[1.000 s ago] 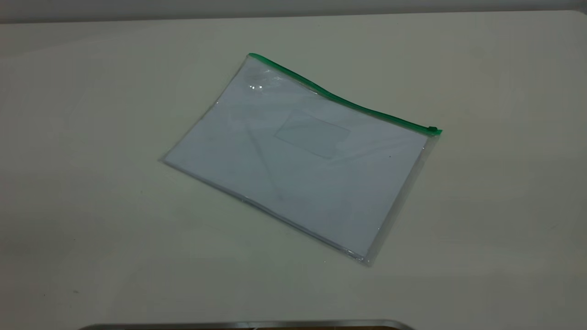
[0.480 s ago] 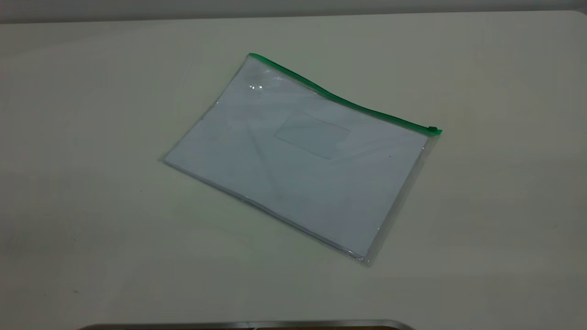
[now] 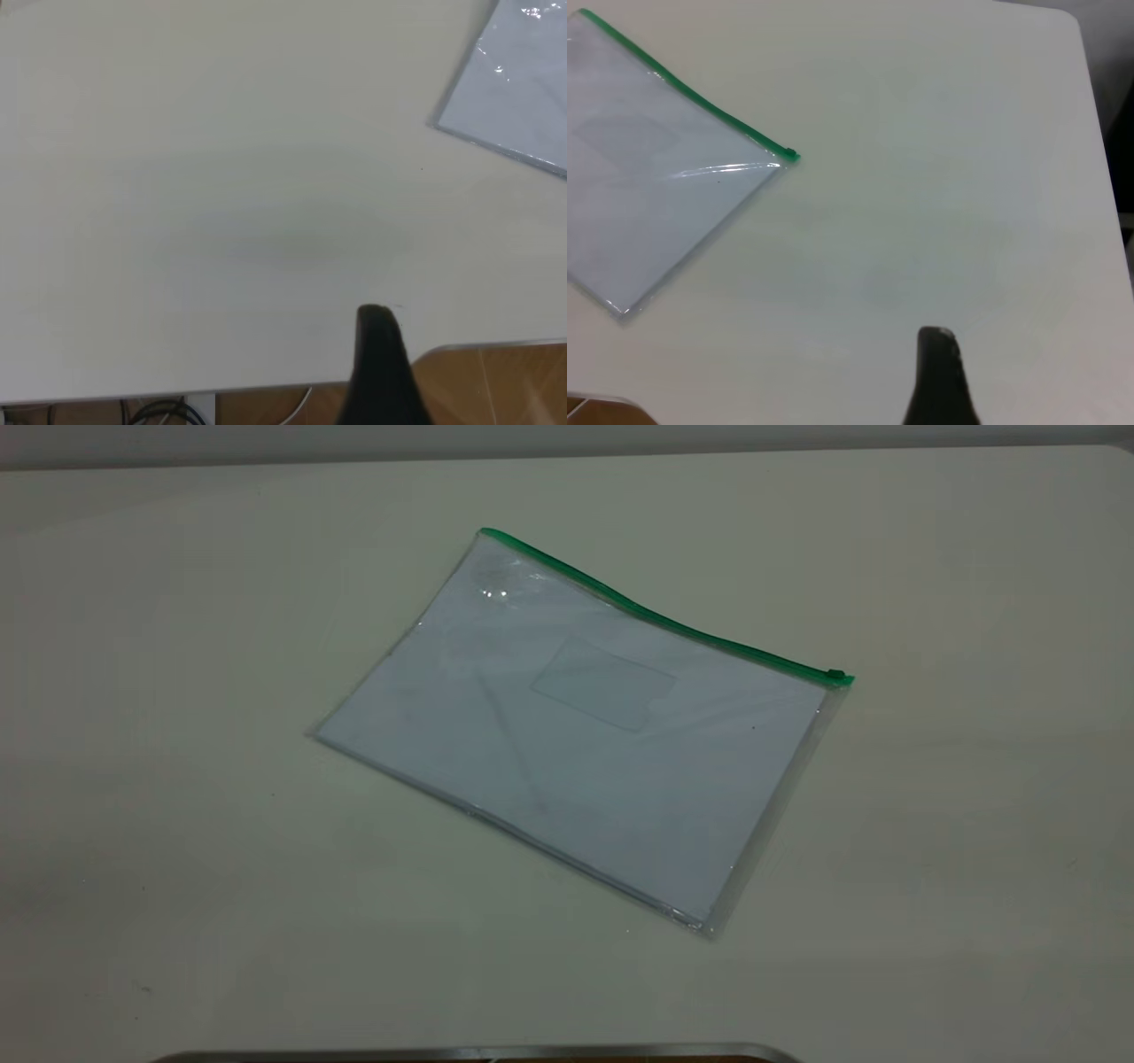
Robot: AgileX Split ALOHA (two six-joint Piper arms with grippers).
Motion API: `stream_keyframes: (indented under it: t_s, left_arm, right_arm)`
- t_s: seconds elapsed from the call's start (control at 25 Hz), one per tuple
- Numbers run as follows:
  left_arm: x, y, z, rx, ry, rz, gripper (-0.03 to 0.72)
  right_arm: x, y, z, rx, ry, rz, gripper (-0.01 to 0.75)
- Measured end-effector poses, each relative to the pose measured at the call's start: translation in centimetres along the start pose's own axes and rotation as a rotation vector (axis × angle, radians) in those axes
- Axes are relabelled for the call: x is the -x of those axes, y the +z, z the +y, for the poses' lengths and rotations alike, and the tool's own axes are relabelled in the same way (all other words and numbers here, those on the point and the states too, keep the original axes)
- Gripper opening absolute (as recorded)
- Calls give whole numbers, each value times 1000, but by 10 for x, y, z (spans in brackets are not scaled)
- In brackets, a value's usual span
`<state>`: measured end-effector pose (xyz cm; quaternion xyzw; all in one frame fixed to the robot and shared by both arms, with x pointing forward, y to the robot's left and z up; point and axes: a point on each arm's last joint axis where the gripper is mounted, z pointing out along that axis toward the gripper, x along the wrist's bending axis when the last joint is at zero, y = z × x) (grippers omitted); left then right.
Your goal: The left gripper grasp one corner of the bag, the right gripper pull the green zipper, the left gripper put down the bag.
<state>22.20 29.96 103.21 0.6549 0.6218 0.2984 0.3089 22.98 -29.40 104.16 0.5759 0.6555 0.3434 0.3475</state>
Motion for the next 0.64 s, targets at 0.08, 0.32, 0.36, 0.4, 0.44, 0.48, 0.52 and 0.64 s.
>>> stream_keyframes:
  t_s: [0.08, 0.32, 0.36, 0.4, 0.44, 0.48, 0.52, 0.64]
  left_arm:
    - [0, 0, 0, 0, 0, 0, 590]
    - [0, 0, 0, 0, 0, 0, 590]
    - [0, 0, 0, 0, 0, 0, 590]
    - [0, 0, 0, 0, 0, 0, 590]
    - [0, 0, 0, 0, 0, 0, 590]
    - [0, 0, 0, 0, 0, 0, 590]
    - [0, 0, 0, 0, 0, 0, 590]
    - [0, 0, 0, 0, 0, 0, 590]
  right_arm:
    - [0, 0, 0, 1, 2, -3, 579]
    - [0, 0, 0, 2, 6, -4, 579]
    - [0, 0, 0, 2, 6, -4, 579]
    - [0, 0, 0, 2, 6, -4, 579]
    - [0, 0, 0, 2, 6, -4, 579]
    - [0, 0, 0, 3, 6, -4, 579]
    - [0, 0, 0, 3, 6, -4, 579]
    - [0, 0, 0, 3, 6, -4, 579]
